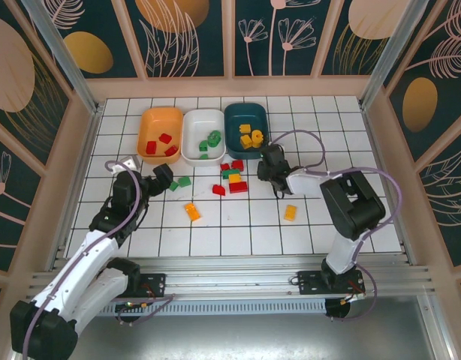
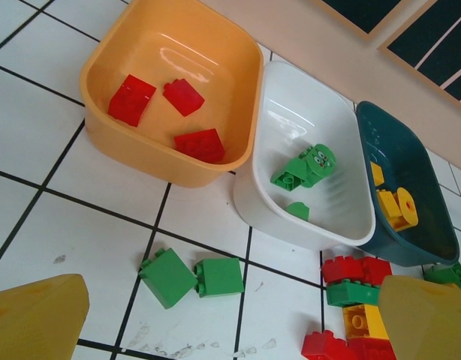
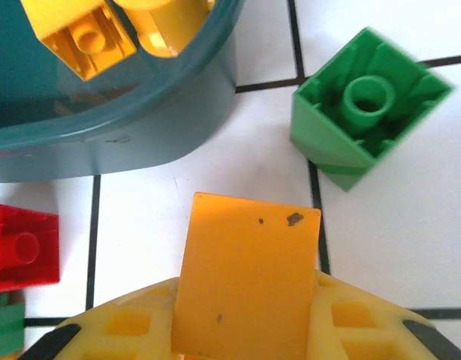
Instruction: Sort the legos into containers by color
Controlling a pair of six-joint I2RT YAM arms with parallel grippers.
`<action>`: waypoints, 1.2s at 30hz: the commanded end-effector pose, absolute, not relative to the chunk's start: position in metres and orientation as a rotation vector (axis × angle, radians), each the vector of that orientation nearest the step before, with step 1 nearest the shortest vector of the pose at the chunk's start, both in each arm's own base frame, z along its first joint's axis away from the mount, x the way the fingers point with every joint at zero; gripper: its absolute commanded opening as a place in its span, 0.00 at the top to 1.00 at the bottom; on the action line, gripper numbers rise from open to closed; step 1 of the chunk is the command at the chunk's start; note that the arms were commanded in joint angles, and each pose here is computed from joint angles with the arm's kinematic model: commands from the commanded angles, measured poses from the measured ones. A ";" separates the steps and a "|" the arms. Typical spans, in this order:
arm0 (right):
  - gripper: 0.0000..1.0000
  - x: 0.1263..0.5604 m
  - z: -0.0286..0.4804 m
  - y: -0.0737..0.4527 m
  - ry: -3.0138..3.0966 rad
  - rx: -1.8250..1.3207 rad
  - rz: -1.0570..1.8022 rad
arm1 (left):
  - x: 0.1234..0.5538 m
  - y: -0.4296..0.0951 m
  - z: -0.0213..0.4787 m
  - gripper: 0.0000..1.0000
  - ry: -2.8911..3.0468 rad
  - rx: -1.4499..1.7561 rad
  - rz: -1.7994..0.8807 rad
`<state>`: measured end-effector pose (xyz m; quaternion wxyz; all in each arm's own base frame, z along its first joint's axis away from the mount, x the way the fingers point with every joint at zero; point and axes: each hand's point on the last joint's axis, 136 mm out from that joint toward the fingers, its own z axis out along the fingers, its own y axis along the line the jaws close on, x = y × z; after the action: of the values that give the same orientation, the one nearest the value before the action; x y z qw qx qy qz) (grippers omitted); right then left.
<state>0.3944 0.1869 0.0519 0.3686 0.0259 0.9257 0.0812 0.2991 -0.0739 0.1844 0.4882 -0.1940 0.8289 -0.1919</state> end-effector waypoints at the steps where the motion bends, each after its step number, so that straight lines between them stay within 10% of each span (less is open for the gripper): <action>1: 0.73 0.391 0.086 0.177 2.296 0.118 0.199 | 0.304 -0.082 0.178 0.02 2.015 -0.472 -0.525; 10: 0.73 0.445 0.117 0.222 2.259 0.002 0.281 | 0.306 -0.149 0.121 0.02 2.068 -0.499 -1.049; 20: 0.51 0.509 0.119 0.251 2.263 -0.045 0.237 | 0.302 -0.132 0.127 0.01 2.100 -0.464 -0.887; 36: 0.34 0.457 0.099 0.147 2.300 0.195 0.106 | 0.308 -0.122 0.124 0.02 2.096 -0.484 -0.797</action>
<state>0.4664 0.1694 0.1119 0.4117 0.0543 0.9082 0.0521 0.3036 -0.1210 0.1186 0.4027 -0.1999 0.8364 -0.3134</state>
